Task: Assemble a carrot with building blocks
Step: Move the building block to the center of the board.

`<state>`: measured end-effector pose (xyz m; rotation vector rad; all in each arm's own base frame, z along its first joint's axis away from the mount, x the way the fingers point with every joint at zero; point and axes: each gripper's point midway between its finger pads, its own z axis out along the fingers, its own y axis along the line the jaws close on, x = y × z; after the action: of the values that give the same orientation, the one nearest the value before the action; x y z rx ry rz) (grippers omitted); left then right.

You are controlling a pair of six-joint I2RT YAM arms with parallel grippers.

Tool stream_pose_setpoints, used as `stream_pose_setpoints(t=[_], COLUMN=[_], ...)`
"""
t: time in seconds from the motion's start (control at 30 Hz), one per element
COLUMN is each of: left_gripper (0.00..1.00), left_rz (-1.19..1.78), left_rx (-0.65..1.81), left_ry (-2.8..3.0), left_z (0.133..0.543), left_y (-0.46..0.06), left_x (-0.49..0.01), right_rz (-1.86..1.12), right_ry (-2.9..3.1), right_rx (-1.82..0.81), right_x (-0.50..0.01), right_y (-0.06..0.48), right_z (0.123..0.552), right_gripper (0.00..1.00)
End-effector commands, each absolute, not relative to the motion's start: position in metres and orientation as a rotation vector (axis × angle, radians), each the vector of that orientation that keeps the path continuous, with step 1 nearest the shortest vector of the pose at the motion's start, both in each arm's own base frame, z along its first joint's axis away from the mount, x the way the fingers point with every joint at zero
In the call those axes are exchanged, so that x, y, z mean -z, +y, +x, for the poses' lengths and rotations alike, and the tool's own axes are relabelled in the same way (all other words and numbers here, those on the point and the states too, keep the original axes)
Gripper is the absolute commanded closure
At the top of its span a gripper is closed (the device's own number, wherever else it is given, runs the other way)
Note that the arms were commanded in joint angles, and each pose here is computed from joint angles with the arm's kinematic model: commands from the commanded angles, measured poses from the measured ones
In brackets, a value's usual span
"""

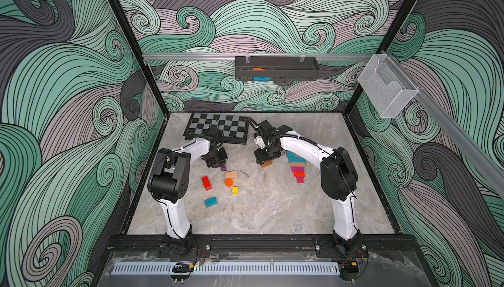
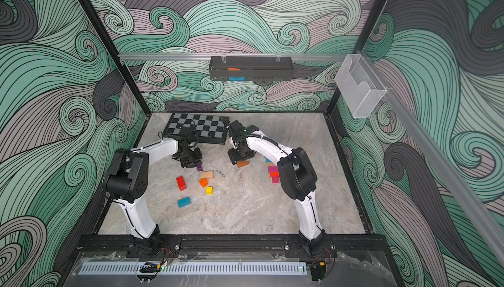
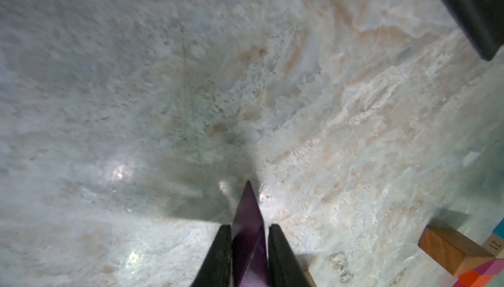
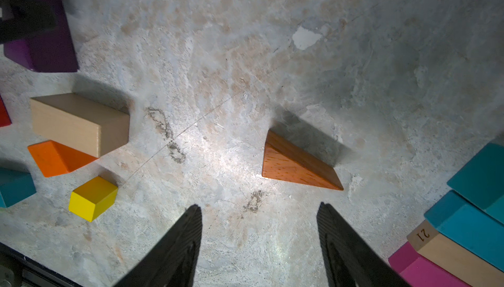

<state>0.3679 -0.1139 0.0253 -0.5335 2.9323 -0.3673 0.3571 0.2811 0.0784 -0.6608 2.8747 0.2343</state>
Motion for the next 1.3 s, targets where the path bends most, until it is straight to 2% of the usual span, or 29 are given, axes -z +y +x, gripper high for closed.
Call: stream_pose_setpoints(t=[0.0,0.23,0.4,0.53,0.7,0.77,0.93,1.27], left_gripper=[0.74,0.73,0.72,0.65,0.56,0.58,0.68,0.77], left_rz=[-0.470,-0.450,-0.440,-0.430,-0.415,-0.416,-0.415,-0.435], left_rx=[0.371,0.398,0.411,0.425,0.430,0.432,0.444,0.508], left_ry=[2.906,2.890,2.877,2.866,2.871,2.875,2.895,2.898], left_z=[0.378,0.377,0.379,0.379,0.375,0.371,0.359,0.361], left_y=[-0.120,-0.125,-0.127,-0.128,-0.128,-0.127,-0.127,-0.142], left_x=[-0.035,-0.039,-0.042,-0.045,-0.046,-0.045,-0.040,-0.032], right_rz=[-0.572,-0.218,0.175,0.429,0.605,0.639,0.576,0.420], right_ry=[2.873,2.964,3.019,3.053,3.045,3.052,3.039,3.008], right_rx=[-0.261,-0.306,-0.355,-0.422,-0.424,-0.445,-0.422,-0.359], right_x=[-0.094,-0.099,-0.095,-0.087,-0.079,-0.075,-0.079,-0.090], right_y=[0.283,0.278,0.264,0.262,0.263,0.266,0.265,0.253], right_z=[0.355,0.357,0.359,0.362,0.371,0.372,0.373,0.370], right_gripper=[0.27,0.22,0.21,0.19,0.19,0.19,0.19,0.20])
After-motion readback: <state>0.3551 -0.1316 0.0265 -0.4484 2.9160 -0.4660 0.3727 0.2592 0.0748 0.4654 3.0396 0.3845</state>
